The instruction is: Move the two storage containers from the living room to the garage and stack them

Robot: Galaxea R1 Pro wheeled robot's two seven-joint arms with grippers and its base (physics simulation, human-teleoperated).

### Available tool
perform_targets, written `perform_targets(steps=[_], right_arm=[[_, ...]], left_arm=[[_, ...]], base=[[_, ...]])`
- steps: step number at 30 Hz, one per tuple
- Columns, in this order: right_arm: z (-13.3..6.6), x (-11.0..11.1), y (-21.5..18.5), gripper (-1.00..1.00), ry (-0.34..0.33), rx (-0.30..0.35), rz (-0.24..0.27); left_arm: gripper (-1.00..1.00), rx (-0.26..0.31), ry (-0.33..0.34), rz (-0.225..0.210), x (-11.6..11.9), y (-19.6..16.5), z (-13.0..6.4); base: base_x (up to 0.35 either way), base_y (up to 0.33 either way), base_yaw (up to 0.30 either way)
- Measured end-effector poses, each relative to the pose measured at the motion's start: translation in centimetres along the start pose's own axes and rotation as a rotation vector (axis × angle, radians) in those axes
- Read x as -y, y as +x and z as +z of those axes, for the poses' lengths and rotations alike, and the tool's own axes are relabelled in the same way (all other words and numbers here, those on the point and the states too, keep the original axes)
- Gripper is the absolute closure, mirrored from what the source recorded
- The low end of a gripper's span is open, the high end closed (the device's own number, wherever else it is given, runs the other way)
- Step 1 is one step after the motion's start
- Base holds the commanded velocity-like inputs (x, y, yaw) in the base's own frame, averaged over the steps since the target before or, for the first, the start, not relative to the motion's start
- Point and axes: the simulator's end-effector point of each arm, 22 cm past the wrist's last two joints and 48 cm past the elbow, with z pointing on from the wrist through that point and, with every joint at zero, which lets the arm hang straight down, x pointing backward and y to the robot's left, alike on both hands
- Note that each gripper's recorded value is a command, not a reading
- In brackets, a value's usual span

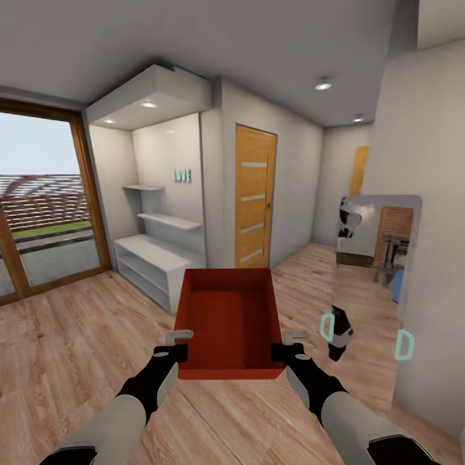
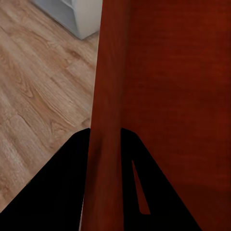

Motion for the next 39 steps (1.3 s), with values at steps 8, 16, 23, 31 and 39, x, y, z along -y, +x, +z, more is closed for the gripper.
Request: perform_targets(steps=[8, 16, 23, 31, 39], right_arm=[[0.0, -0.01, -0.01, 1.0, -0.001, 0.001, 0.0], [0.0, -0.01, -0.01, 1.0, -0.001, 0.001, 0.0], [0.0, -0.01, -0.01, 1.0, -0.001, 0.001, 0.0], [0.0, -0.01, -0.01, 1.0, -0.001, 0.001, 0.0], [0.0, 0.0, -0.02, 1.0, 0.0, 0.001, 0.001]], left_arm=[[1.0, 0.001, 0.0, 0.001, 0.0, -0.03, 0.0], [1.0, 0.001, 0.0, 0.0, 0.0, -0.03, 0.0], [1.0, 0.001, 0.0, 0.0, 0.0, -0.03, 0.0], [1.0, 0.001, 0.0, 0.0, 0.0, -0.03, 0.0], [1.0, 0.001, 0.0, 0.001, 0.01, -0.05, -0.01]], base=[[0.322, 0.0, 0.0], [0.322, 0.0, 0.0], [0.322, 0.0, 0.0], [0.322, 0.0, 0.0], [0.322, 0.0, 0.0]])
